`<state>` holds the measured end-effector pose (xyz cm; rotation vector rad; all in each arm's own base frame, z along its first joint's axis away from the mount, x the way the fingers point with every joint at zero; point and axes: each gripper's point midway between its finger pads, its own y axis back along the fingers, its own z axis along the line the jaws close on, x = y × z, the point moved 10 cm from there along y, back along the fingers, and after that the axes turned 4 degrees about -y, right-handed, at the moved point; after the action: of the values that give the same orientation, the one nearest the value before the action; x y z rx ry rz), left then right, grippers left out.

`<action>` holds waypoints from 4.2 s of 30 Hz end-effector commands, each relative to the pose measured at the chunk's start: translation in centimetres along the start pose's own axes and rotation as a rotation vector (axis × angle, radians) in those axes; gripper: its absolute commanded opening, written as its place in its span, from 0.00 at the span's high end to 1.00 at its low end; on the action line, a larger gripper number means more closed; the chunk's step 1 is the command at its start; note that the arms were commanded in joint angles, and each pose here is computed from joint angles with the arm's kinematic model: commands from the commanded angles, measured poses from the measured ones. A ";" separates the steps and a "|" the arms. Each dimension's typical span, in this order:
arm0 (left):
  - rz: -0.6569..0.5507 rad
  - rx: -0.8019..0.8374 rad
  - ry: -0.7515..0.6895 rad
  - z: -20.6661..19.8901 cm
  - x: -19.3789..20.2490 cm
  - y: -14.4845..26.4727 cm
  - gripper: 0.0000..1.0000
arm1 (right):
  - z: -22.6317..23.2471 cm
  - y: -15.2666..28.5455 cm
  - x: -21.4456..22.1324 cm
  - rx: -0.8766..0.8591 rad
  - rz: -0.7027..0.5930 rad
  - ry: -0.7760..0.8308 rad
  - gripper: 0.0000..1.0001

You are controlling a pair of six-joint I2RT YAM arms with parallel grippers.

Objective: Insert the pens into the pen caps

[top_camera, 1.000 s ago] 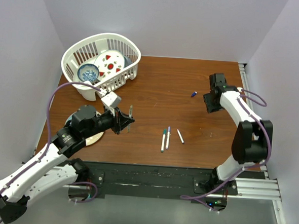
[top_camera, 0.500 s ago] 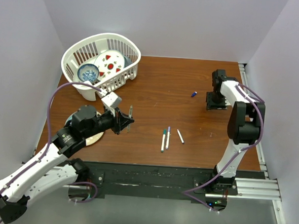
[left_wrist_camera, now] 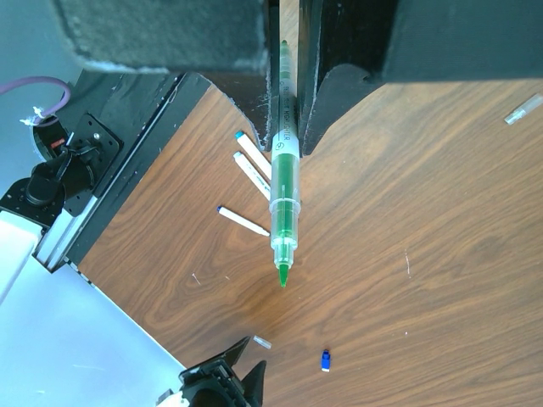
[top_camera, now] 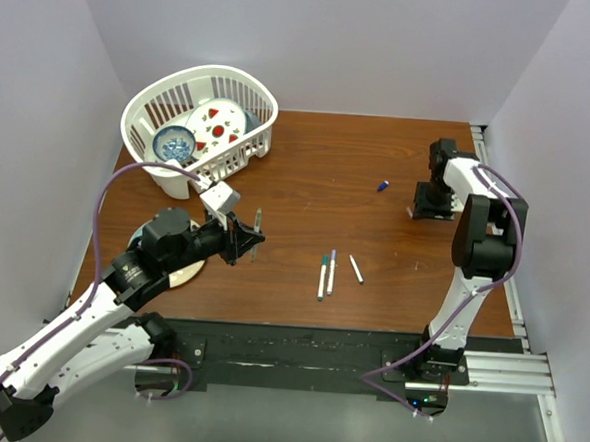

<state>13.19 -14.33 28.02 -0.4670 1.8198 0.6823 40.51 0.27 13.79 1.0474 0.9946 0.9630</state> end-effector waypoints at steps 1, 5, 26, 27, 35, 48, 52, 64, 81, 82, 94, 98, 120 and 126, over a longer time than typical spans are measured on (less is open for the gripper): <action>-0.022 0.002 -0.016 0.1 -0.2 0.0 1.00 | 0.8 0.3 -0.3 0.013 -0.002 -0.045 0.44; -0.020 0.003 -0.016 0.1 -0.2 0.0 1.00 | 1.1 0.0 -0.4 0.018 0.006 -0.054 0.44; -0.035 -0.014 -0.016 0.1 -0.4 0.3 1.00 | 0.7 -2.4 0.0 0.120 -0.012 0.044 0.68; -0.036 -0.019 -0.015 0.1 -0.4 0.3 1.00 | 0.5 -2.5 0.1 0.123 -0.015 0.062 0.73; -0.058 -0.017 -0.016 0.0 -0.7 0.7 1.00 | -1.7 -4.2 0.1 0.133 -0.017 0.257 0.75; -0.097 -0.032 -0.012 0.0 -1.0 1.4 1.00 | -2.9 -6.2 0.3 0.151 0.016 0.490 0.85; -0.096 -0.040 -0.011 0.0 -1.0 1.4 1.00 | -3.3 -6.3 0.6 0.116 0.048 0.646 1.00; 0.074 0.022 0.053 0.1 0.7 -1.5 1.00 | -8.5 -4.3 4.3 -0.292 0.277 1.092 1.00; 0.095 0.289 0.208 -1.2 3.4 -4.9 1.00 | -14.5 14.0 11.3 -1.242 0.413 1.357 1.00; 0.095 0.297 0.219 -1.3 3.4 -4.9 1.00 | -14.9 14.8 11.3 -1.287 0.441 1.333 1.00; 0.030 0.495 0.254 -2.5 2.8 -5.4 1.00 | -19.0 24.2 10.9 -1.824 0.731 1.179 1.00; 0.033 0.494 0.256 -2.4 2.9 -5.5 1.00 | -19.9 25.3 10.9 -1.872 0.791 1.171 1.00; 0.034 0.482 0.244 -2.3 2.9 -5.6 1.00 | -23.0 24.8 10.7 -1.842 0.846 1.238 1.00; 0.029 0.490 0.242 -2.4 2.7 -5.6 1.00 | -23.0 24.4 11.1 -1.826 0.829 1.252 1.00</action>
<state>13.87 -19.95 24.07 -0.1940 2.1811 0.2367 17.98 21.13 31.02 -0.9343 0.0745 2.5217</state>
